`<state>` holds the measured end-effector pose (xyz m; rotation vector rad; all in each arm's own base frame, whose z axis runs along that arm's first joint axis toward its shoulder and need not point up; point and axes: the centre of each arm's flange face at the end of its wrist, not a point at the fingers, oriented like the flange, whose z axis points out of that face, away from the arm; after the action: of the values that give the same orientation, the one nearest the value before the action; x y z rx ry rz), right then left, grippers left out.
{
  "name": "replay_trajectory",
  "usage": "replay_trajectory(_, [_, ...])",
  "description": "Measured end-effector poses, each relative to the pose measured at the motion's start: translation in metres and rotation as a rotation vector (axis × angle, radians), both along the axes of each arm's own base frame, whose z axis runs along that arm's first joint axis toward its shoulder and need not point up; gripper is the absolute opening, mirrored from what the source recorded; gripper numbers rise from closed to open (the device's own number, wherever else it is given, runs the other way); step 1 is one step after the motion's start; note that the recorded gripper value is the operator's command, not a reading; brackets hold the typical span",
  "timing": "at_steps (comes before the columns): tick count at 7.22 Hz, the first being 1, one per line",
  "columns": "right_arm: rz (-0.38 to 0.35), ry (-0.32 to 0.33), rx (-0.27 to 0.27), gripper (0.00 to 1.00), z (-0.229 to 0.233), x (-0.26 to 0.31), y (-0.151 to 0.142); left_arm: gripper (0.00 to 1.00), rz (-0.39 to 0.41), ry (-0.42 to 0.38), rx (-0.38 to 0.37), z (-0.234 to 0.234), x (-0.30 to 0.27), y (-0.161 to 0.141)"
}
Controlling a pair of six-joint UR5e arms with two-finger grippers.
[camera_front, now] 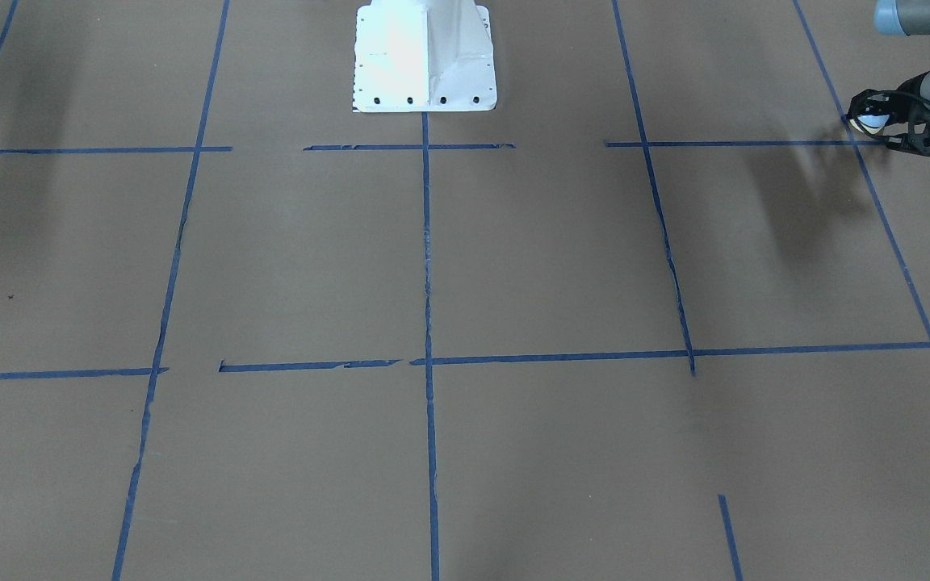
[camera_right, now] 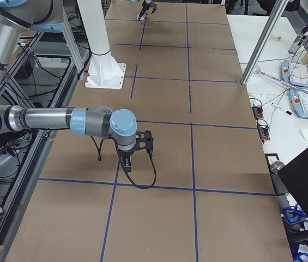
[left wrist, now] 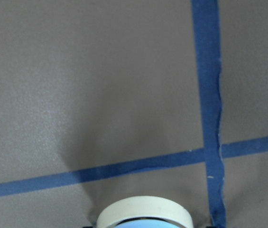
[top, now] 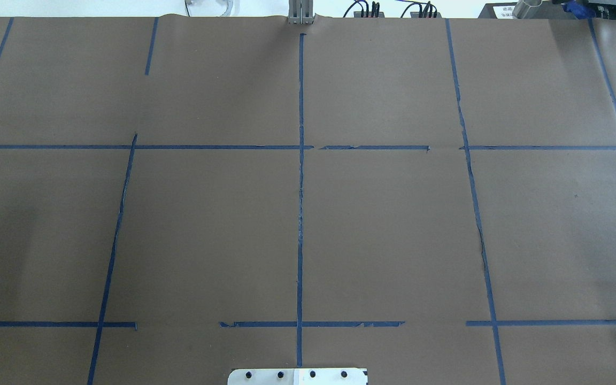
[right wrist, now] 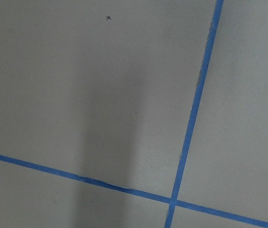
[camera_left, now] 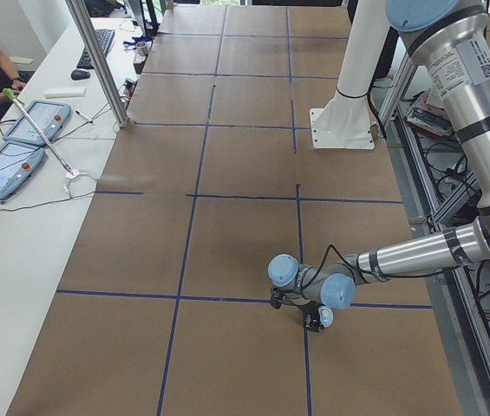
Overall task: Place and press bell with both arms
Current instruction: 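Carry the bell with the left gripper toward the table centre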
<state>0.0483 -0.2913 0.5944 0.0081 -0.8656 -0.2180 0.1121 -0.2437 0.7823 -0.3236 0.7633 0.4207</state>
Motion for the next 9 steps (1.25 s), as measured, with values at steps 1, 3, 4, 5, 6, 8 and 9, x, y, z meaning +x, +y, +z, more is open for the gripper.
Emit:
replay_trajectory(1, [0.0,0.0,0.0,1.0,0.0,0.0,0.0,0.12,-0.035,0.033,0.033,-0.028,0.008,-0.01])
replay_trajectory(3, [0.0,0.0,-0.001,1.0,0.0,0.0,0.0,0.12,-0.13,0.104,0.087,-0.115,0.031,-0.038])
replay_trajectory(4, [0.001,0.0,-0.002,1.0,0.0,0.0,0.0,0.12,-0.182,0.142,0.097,-0.161,0.054,-0.06])
replay_trajectory(5, [0.001,0.0,-0.001,1.0,0.0,0.0,0.0,0.12,-0.215,0.177,0.08,-0.206,0.098,-0.085])
replay_trajectory(6, [0.001,0.0,-0.001,1.0,0.0,0.0,-0.001,0.12,-0.233,0.206,0.039,-0.255,0.154,-0.105])
replay_trajectory(8, [0.002,0.0,-0.002,1.0,0.0,0.0,-0.001,0.12,-0.256,0.212,-0.05,-0.368,0.259,-0.141])
replay_trajectory(9, [0.003,0.0,-0.002,1.0,0.0,0.0,-0.001,0.12,-0.269,0.169,-0.079,-0.43,0.313,-0.168])
